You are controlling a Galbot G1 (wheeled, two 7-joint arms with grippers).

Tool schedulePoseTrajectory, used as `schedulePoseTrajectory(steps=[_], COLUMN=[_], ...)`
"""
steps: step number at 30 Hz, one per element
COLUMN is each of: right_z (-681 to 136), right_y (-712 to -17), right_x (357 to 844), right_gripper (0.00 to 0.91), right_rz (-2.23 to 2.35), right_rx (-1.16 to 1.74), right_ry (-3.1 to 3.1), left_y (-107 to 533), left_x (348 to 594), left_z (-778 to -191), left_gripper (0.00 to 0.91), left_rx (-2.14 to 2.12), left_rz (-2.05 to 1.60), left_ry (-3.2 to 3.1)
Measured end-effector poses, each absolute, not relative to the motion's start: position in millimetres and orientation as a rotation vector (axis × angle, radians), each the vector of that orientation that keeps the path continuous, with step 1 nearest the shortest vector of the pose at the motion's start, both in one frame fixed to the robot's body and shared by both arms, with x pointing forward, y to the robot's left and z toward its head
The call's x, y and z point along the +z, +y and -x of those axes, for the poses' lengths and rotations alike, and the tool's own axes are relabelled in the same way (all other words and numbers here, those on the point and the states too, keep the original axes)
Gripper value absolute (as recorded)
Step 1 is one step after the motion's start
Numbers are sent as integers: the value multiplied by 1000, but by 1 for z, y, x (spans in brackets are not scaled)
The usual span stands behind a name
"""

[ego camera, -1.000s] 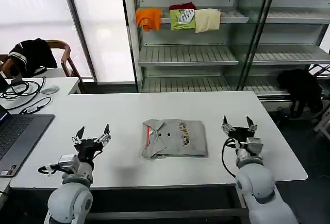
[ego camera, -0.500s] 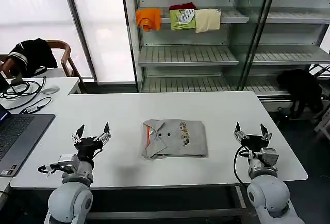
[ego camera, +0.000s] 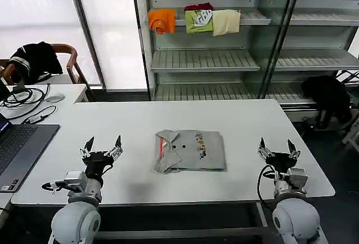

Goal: Fold and organize the clothes.

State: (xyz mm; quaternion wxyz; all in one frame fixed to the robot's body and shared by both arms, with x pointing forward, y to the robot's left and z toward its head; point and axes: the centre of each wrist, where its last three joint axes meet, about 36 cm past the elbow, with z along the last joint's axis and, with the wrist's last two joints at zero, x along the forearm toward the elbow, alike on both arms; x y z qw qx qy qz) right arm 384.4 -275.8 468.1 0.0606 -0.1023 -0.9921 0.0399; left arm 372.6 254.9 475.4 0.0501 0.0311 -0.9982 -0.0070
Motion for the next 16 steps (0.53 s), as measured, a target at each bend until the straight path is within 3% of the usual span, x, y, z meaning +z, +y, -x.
schedulePoseTrajectory(steps=[16], right_z=[-374], right_y=[-279], right_x=[464], right_gripper=[907], right_rz=[307], right_rx=[153], right_ry=[-2989], left_y=[249], left_x=[474], left_z=[-365], left_gripper=[907], left_rx=[-30], left_rz=[-31], left_ry=[-3043])
